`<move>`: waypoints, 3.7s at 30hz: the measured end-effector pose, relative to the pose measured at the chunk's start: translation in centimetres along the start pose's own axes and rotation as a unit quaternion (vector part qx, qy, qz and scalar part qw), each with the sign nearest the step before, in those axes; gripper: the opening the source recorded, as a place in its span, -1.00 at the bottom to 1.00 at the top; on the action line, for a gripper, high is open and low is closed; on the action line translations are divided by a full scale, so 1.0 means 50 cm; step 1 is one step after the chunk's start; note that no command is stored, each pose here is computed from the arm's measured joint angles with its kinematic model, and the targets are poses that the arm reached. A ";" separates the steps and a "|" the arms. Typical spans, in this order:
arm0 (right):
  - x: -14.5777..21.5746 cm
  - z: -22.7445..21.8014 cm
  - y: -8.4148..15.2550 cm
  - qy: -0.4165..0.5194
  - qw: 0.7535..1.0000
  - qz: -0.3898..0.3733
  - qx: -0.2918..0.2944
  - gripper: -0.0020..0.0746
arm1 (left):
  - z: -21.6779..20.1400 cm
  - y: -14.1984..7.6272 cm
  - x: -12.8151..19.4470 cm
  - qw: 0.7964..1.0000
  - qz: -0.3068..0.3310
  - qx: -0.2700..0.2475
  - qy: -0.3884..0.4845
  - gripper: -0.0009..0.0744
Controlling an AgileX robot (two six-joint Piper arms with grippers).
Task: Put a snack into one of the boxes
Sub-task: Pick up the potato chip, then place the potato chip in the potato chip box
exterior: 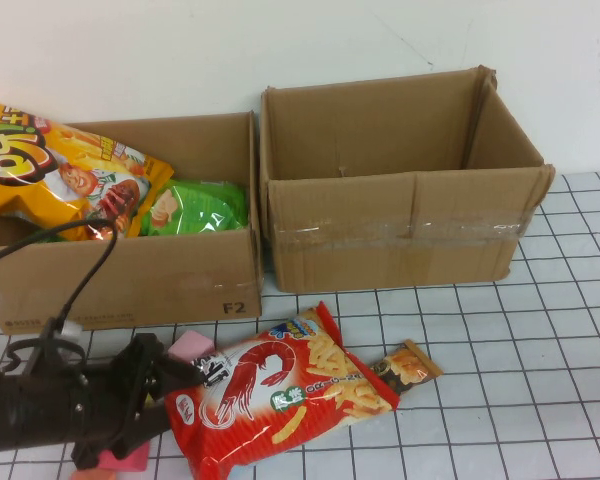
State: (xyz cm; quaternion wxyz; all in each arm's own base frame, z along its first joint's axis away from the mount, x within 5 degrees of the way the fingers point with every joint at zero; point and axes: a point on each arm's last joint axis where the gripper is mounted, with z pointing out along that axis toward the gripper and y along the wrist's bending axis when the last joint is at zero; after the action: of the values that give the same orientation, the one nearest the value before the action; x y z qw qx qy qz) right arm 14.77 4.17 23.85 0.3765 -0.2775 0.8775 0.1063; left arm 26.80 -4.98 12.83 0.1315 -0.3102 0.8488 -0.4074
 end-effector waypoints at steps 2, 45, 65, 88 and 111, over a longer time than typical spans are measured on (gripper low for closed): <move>0.000 0.000 0.000 -0.001 1.000 0.002 -0.001 -0.95 | 0.002 -0.002 -0.003 1.000 0.031 0.001 -0.001 0.24; -0.002 0.000 0.000 -0.005 1.000 -0.004 -0.001 -0.95 | -0.022 -0.065 0.054 0.967 0.106 0.184 0.140 -0.90; -0.001 0.000 0.003 -0.003 1.000 -0.002 -0.009 -0.95 | -0.258 -0.348 0.058 0.915 0.255 0.313 0.010 -0.90; -0.004 0.000 0.005 -0.010 1.000 0.002 -0.015 -0.95 | -0.274 -0.312 -0.211 0.946 0.146 0.209 -0.202 -0.90; -0.008 0.000 0.007 -0.022 1.000 -0.001 -0.020 -0.95 | -0.236 -0.274 -0.266 0.950 0.179 0.159 -0.199 0.40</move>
State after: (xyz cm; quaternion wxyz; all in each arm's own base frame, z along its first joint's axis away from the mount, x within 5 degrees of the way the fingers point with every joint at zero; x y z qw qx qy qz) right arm 14.77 4.63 24.14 0.3901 -0.2839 0.8662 0.1298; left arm 37.19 4.14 30.51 0.4158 -0.2028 0.7713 -0.4372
